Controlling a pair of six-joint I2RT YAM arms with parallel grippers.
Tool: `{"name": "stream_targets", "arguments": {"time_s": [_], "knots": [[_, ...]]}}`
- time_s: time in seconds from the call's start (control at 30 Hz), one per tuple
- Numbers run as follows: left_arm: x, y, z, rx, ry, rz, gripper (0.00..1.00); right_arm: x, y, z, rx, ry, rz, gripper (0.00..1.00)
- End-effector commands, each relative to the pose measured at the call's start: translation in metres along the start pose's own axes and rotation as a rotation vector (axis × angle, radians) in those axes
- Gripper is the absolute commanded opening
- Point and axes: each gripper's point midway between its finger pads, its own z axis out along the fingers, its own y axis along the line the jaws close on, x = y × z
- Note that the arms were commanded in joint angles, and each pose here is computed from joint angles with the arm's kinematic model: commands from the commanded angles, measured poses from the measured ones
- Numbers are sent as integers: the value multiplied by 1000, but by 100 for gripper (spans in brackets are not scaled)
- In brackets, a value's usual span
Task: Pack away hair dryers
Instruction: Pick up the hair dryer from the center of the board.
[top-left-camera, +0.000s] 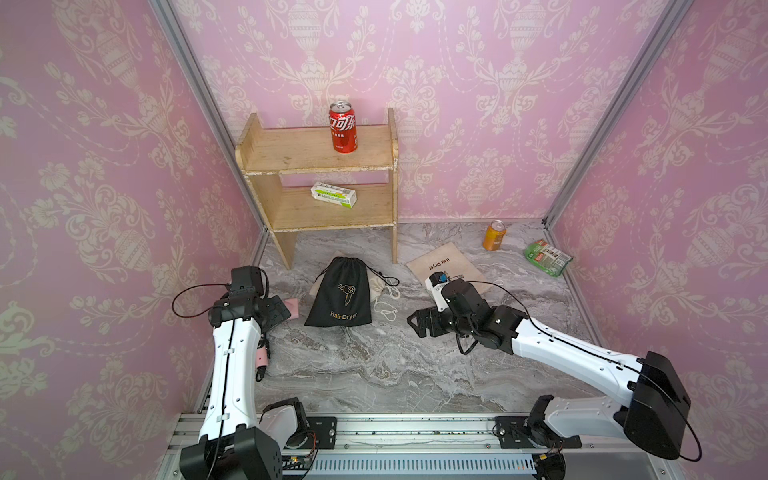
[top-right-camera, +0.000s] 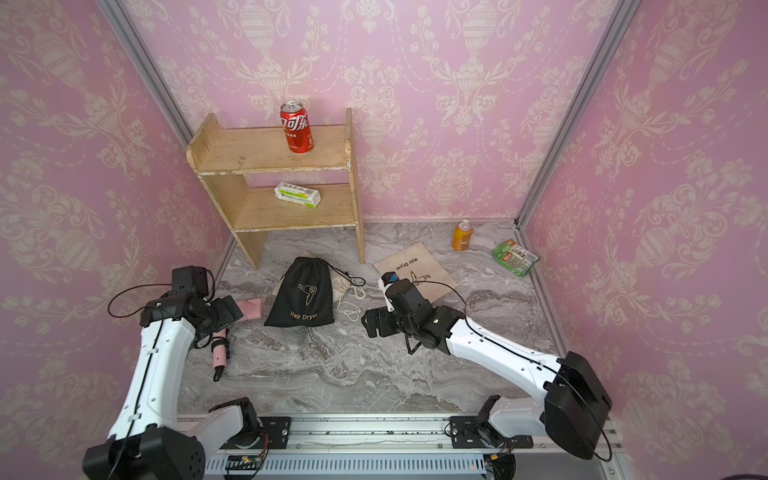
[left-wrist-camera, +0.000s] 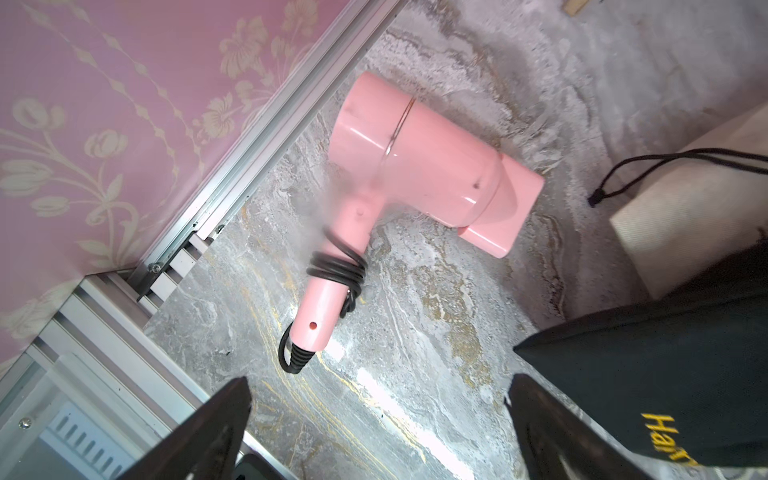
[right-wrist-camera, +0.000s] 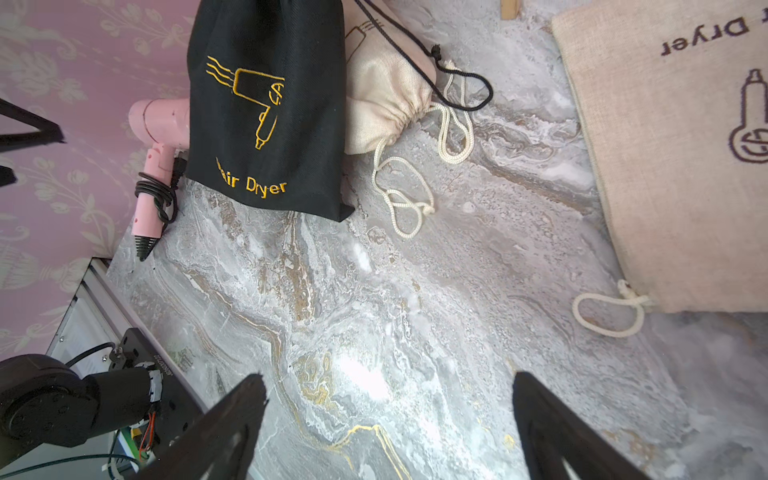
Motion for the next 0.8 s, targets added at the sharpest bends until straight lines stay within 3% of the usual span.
{"name": "stream_targets", "arguments": {"time_s": [0.0,0.17,0.37,0.53,0.77], "knots": [[-3,9,20,-46,-51,-23,99,-7,0,-8,-27,-73,-17,95],[7,11,46,-41,-85,-41,98,-5,-3,-9,-41,-108,-12,94],[24,18,86,-117,11,21,97,-3,-4,-7,-46,-107,-17,94],[15,15,103,-126,43,37,90,0,-6,-4,-45,-106,-10,93],[8,16,122,-89,109,15,88,1,-4,1,-60,-98,-7,93]]}}
